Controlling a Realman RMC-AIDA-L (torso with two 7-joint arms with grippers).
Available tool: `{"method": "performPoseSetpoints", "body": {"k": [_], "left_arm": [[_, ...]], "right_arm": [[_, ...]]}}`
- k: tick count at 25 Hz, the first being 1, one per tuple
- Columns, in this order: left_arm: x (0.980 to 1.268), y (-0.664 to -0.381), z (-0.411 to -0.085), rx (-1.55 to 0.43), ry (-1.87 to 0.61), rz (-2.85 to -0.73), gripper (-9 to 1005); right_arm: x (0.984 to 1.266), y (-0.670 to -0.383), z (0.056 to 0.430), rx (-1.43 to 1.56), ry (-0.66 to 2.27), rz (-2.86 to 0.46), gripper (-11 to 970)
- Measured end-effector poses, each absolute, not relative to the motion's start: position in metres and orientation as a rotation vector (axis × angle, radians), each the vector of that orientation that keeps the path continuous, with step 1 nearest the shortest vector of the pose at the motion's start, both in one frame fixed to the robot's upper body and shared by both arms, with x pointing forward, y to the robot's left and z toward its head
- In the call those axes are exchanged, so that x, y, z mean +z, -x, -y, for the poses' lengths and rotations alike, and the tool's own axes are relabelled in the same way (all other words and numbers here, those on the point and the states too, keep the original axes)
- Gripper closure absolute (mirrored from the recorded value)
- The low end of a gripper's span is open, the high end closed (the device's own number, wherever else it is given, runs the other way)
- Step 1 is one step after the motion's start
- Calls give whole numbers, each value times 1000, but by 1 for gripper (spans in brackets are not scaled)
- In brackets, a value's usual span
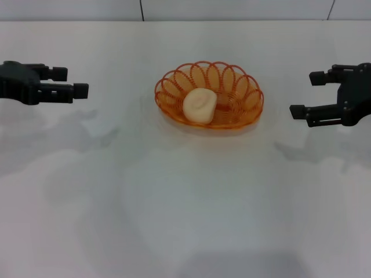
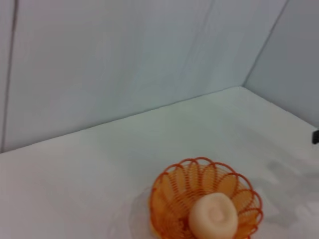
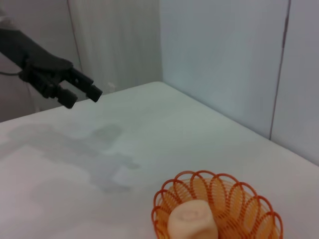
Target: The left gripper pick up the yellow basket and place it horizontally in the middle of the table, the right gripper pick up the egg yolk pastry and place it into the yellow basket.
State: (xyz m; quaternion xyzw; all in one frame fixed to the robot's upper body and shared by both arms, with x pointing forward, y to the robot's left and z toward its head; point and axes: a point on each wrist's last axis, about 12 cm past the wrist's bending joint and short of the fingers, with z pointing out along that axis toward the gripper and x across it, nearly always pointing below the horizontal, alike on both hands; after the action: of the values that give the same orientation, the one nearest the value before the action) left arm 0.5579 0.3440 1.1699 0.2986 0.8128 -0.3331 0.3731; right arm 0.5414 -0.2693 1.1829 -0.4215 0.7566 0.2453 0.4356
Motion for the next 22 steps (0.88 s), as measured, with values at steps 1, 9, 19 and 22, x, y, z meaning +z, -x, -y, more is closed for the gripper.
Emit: {"method": "performPoseSetpoints", "body": {"k": [1,9,19,22], "left_arm": [[1170,-557,-343,-857,-775,-2076,179],[1171,-553,-338,-887,-869,-2030,179],[1173,-542,-330,-963,-1019,-1959,178],[1173,-540,-329,-974,-1039,-1946,178]], "right_arm": [[1182,-542,270,614,1045,-1886,111],[1184,-544,269,620,1046,-1883,113],[1186,-544,267,627,1059,-1880,115],[1186,-544,267,624,1066,-1885,116]]}}
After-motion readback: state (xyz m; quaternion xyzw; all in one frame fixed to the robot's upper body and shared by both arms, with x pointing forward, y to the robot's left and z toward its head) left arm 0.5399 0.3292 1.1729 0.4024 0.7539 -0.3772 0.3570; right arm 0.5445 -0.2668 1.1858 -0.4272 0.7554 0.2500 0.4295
